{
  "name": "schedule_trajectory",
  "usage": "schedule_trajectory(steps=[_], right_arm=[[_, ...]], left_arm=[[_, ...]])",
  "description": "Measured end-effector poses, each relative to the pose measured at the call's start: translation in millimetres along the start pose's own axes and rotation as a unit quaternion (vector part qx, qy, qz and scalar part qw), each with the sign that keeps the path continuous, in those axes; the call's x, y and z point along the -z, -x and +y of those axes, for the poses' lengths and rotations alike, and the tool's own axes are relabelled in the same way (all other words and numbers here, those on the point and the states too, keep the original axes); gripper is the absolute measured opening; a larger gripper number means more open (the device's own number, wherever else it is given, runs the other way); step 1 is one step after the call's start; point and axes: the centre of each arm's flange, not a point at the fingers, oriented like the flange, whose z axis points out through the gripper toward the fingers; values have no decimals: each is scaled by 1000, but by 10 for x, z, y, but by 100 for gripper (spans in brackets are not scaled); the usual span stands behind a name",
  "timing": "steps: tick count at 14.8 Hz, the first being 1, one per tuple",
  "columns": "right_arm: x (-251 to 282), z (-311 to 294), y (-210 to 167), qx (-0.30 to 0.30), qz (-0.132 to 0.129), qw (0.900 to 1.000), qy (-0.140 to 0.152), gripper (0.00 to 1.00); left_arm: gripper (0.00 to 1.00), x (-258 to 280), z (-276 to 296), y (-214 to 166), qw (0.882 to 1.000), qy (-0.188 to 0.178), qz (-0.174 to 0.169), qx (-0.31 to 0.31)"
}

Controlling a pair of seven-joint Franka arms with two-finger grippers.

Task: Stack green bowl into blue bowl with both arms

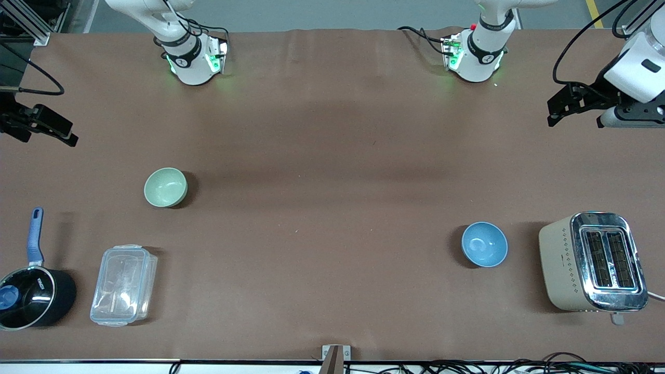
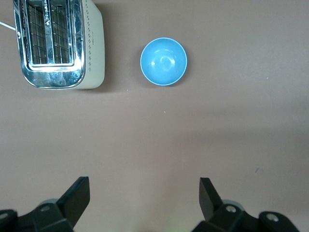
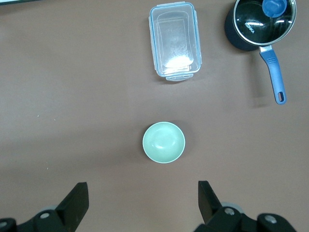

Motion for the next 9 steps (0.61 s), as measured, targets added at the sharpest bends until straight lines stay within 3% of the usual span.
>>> schedule_trajectory(steps=[5, 9], right_arm=[[-3, -20, 3, 2, -1, 1000, 0, 100], [-15, -25, 9, 3, -4, 1000, 0, 100]], left_arm=[[100, -6, -4, -17, 1000, 0, -1, 0], [100, -697, -54, -369, 999, 1, -53, 3]])
